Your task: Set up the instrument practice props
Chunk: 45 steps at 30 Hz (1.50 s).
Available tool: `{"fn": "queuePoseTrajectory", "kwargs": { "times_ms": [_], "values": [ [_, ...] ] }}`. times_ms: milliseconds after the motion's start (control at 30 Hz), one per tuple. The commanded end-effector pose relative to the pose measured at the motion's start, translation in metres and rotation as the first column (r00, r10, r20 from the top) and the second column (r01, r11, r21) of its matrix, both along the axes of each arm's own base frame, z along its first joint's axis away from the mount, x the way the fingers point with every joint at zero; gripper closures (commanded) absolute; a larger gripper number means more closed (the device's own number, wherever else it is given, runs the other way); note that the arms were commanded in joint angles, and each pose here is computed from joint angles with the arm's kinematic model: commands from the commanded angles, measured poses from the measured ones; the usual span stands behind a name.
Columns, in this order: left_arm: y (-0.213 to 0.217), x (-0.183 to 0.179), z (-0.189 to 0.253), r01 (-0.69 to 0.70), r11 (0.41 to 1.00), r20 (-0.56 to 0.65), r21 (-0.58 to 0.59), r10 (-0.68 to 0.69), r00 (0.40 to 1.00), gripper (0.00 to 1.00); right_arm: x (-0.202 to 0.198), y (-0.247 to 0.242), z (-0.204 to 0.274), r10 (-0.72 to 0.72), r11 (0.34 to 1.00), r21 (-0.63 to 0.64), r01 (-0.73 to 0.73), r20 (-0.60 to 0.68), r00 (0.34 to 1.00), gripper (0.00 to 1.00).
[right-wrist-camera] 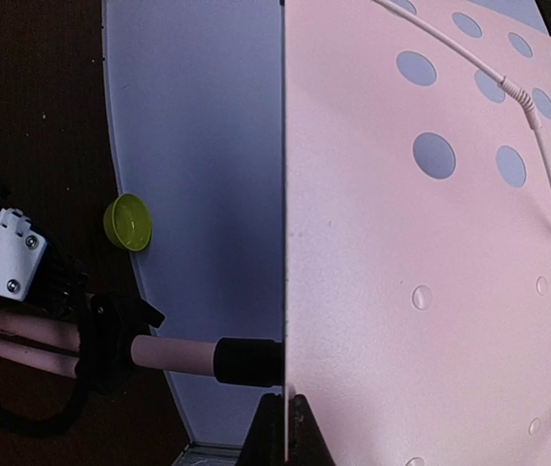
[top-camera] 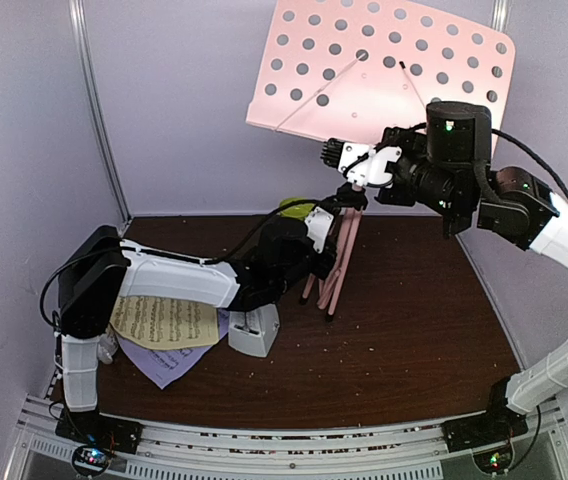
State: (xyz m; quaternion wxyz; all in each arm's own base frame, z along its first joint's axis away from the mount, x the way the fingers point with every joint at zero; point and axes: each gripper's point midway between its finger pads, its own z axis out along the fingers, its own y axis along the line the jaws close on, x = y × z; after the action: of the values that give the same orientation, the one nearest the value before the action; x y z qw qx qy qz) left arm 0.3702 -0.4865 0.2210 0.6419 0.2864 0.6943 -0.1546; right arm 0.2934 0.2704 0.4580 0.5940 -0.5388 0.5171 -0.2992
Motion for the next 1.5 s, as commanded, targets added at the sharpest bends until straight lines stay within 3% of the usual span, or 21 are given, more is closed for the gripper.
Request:
{"fn": "queuePoseTrajectory", "kwargs": {
  "times_ms": [0,67,167,333,900,1133,1467],
  "values": [
    [-0.006,0.001,-0.026,0.038,0.987,0.05,0.154,-0.046,0.998,1.0,-0.028,-0.067,0.136,-0.138,0.924,0.382,0.033,0.251,0.958,1.0],
    [-0.02,-0.009,-0.026,0.079,0.979,0.081,0.186,-0.096,0.992,1.0,-0.026,-0.063,0.135,-0.132,0.926,0.376,0.029,0.25,0.959,1.0],
    [-0.03,-0.015,-0.023,0.132,0.985,0.055,0.114,-0.139,0.989,1.0,-0.025,-0.058,0.134,-0.121,0.927,0.374,0.02,0.247,0.961,1.0],
    [-0.031,-0.013,-0.02,0.117,0.993,-0.005,0.008,-0.117,0.993,1.0,-0.025,-0.04,0.121,-0.087,0.932,0.362,-0.003,0.233,0.969,0.88],
    [-0.019,-0.017,-0.023,0.092,0.995,-0.003,-0.05,-0.092,0.996,1.0,-0.06,-0.002,0.095,0.031,0.936,0.331,-0.119,0.261,0.965,0.26],
    [-0.015,-0.015,-0.024,0.077,0.995,-0.016,-0.059,-0.079,0.997,1.0,-0.09,0.011,0.092,0.158,0.884,0.403,-0.239,0.223,0.962,0.18],
    [-0.007,-0.006,-0.026,0.065,0.993,-0.055,-0.1,-0.071,0.996,1.0,-0.111,0.02,0.074,0.266,0.841,0.453,-0.295,0.128,0.956,0.16]
  ]
}}
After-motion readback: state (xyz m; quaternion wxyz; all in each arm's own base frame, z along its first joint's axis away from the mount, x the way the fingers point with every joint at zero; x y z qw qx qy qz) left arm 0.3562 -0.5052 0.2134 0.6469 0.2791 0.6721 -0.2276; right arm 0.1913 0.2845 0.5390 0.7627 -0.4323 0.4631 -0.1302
